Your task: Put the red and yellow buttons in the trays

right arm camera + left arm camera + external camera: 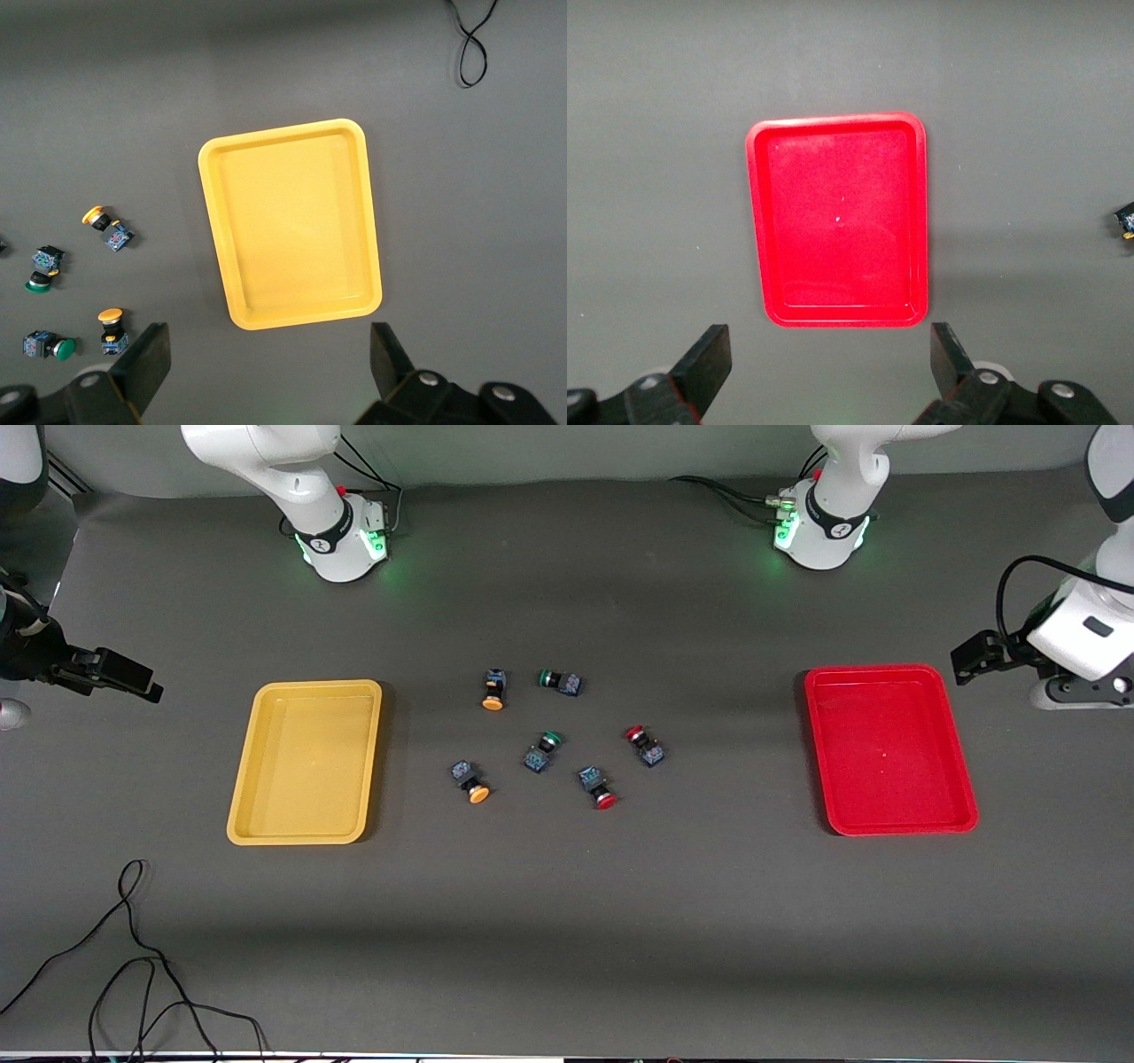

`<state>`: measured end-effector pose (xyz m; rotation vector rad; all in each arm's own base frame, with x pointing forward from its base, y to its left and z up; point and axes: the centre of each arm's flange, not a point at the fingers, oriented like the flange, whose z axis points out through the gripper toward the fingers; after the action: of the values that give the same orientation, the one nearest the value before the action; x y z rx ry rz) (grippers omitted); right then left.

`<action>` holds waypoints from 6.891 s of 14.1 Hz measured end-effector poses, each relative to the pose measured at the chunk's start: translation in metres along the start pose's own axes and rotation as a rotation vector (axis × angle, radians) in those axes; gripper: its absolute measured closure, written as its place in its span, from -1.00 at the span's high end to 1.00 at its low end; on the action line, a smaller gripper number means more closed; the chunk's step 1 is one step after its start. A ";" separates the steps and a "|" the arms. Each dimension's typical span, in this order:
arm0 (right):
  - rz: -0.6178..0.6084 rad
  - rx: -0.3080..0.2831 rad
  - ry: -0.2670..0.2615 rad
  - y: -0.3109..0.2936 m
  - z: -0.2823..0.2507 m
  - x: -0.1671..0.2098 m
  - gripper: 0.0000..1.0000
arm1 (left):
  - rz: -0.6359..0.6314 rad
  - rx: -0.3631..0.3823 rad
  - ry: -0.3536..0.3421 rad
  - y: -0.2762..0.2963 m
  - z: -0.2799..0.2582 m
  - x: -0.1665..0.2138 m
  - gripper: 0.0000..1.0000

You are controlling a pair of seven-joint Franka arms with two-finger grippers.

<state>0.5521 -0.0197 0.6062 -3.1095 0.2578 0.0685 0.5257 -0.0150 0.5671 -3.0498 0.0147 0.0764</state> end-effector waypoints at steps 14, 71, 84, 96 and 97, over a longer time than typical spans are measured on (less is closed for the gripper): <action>0.024 -0.018 -0.032 -0.124 0.051 -0.037 1.00 | -0.016 -0.003 -0.084 -0.008 0.012 -0.015 1.00; -0.280 -0.047 0.020 0.025 0.335 -0.017 -0.34 | -0.221 -0.063 -0.089 0.356 0.252 -0.038 0.98; -0.268 0.026 -0.020 0.025 0.351 0.031 0.94 | -0.378 -0.073 -0.118 0.410 0.354 -0.014 0.45; -0.234 0.026 0.002 -0.243 0.272 0.006 1.00 | -0.272 0.026 -0.252 0.257 0.207 0.038 -0.17; -0.249 0.039 0.021 -0.260 0.289 -0.003 1.00 | -0.235 0.025 -0.276 0.218 0.195 0.042 -0.17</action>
<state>0.5802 0.2445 0.3221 -3.0756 -0.1265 0.0263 0.5559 -0.2143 0.3516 -2.9620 -0.3562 0.4730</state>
